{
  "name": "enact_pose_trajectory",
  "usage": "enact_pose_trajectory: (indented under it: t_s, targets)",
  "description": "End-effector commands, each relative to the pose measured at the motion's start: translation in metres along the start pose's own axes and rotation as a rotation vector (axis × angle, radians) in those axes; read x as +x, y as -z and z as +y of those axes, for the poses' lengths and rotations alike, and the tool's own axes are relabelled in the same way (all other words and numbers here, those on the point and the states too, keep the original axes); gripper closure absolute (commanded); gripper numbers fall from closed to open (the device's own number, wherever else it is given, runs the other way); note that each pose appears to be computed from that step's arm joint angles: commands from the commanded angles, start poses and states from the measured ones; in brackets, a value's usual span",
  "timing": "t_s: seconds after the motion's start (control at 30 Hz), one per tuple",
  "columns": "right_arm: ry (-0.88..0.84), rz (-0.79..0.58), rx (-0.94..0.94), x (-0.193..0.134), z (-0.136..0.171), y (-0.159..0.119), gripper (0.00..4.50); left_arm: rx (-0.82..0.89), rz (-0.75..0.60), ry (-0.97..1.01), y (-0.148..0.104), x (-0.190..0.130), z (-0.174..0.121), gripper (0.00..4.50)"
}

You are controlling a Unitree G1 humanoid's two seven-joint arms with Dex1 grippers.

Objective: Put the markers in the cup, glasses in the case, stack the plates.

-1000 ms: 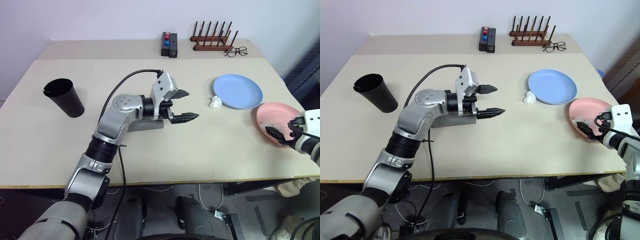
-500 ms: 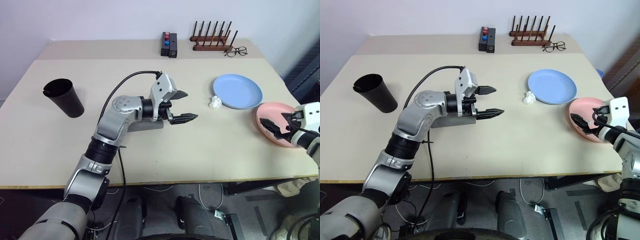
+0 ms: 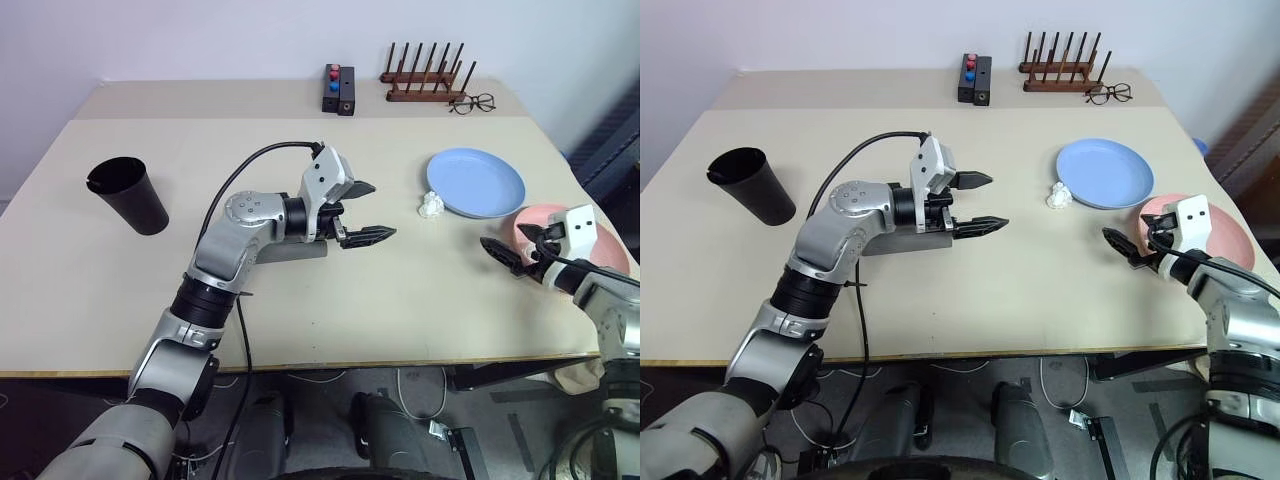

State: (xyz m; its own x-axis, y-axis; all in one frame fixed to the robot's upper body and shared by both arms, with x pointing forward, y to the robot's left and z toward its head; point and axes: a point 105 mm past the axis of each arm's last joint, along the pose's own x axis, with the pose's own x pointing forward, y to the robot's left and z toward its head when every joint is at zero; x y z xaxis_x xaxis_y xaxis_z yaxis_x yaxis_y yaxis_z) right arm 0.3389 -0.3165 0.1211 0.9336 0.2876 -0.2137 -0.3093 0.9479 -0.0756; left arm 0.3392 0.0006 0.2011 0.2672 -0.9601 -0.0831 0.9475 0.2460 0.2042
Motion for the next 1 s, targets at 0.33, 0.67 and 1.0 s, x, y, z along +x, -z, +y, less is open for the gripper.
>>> enact_pose_trajectory:
  t_s: [0.33,0.67,1.0]
  targets:
    - [0.052,-0.008,-0.016,0.016,-0.017,-0.002,0.0,0.036,-0.021,-0.027,-0.013,-0.008,-0.003,0.08]
    - [0.126,-0.001,-0.024,0.011,-0.031,0.001,0.0,0.035,-0.021,-0.034,-0.013,-0.01,-0.003,0.08]
    - [0.175,0.059,-0.007,0.005,-0.039,0.019,0.79,0.033,-0.022,-0.029,-0.013,-0.009,-0.003,0.0]
